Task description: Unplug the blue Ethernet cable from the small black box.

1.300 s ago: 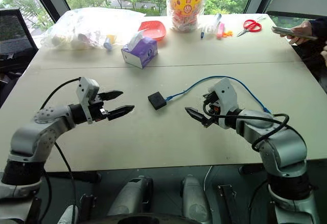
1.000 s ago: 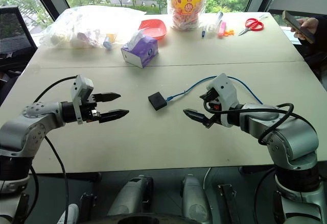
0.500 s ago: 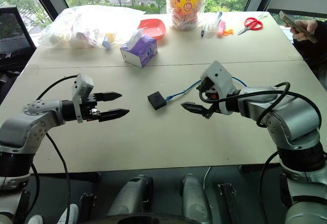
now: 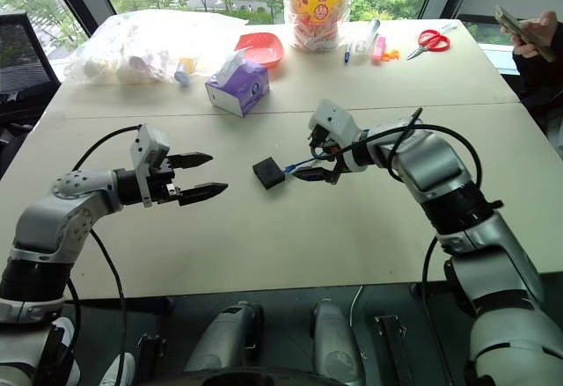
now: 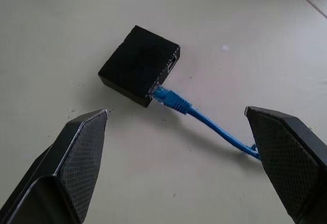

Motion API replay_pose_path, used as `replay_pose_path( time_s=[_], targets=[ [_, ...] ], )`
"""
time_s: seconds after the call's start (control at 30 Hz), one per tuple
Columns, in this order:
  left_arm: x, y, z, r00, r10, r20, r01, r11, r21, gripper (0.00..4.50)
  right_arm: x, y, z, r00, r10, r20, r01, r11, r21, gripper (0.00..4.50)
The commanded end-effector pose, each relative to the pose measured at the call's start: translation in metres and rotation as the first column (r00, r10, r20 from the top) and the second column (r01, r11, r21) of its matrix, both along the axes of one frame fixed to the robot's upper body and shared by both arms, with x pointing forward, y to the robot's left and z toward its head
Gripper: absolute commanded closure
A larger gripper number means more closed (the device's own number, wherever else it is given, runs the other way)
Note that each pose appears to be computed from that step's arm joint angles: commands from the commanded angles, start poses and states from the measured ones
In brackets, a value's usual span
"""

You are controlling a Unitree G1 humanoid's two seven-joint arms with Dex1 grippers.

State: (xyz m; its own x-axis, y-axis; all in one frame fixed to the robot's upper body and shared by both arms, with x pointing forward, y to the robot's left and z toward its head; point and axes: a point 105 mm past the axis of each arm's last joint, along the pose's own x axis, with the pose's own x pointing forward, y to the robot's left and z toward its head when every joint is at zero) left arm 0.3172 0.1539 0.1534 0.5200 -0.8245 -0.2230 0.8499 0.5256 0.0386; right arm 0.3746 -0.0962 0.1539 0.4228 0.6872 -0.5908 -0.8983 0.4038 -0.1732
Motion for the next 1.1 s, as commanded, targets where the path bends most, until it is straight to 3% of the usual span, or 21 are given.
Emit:
replay_pose_path(
  time_s=[0.03,0.23,0.27,0.33,0.57,0.67,0.77,0.97,1.1],
  targets=[
    [0.002,0.000,0.012,0.998,0.010,0.059,-0.010,1.000,-0.004,0.06,0.016,0.000,-0.005,0.999,0.040,0.029,-0.038,0.997,-0.074,0.00],
    [-0.004,0.002,0.010,0.997,0.033,0.063,-0.032,0.999,-0.010,0.06,0.027,0.008,-0.027,0.993,0.114,-0.021,-0.116,0.981,-0.156,0.00],
    [-0.005,0.004,0.009,0.997,0.040,0.065,-0.040,0.999,-0.008,0.02,0.027,0.011,-0.029,0.991,0.129,-0.029,-0.132,0.978,-0.160,0.25],
    [-0.005,0.006,0.009,0.996,0.055,0.071,-0.055,0.998,-0.005,0.00,0.026,0.018,-0.030,0.986,0.159,-0.044,-0.164,0.973,-0.160,0.82],
    [-0.003,0.008,0.010,0.994,0.079,0.076,-0.078,0.997,-0.015,0.00,0.021,0.038,-0.031,0.969,0.238,-0.070,-0.246,0.957,-0.156,4.45],
    [0.003,0.010,0.011,0.993,0.102,0.053,-0.099,0.994,-0.055,0.00,0.022,0.041,-0.020,0.963,0.269,0.032,-0.258,0.947,-0.193,4.45],
    [0.009,0.008,0.015,0.995,0.104,0.002,-0.103,0.986,-0.130,0.00,0.026,0.045,0.006,0.920,0.271,0.282,-0.224,0.956,-0.187,4.45],
    [0.021,-0.009,0.031,0.998,0.018,-0.059,-0.030,0.977,-0.211,0.00,-0.006,0.026,0.053,0.649,0.281,0.707,-0.164,0.959,-0.231,4.45],
    [0.025,-0.018,0.040,0.994,-0.050,-0.092,0.024,0.965,-0.260,0.00,-0.028,0.017,0.058,0.526,0.291,0.799,-0.125,0.956,-0.266,4.45]
  ],
)
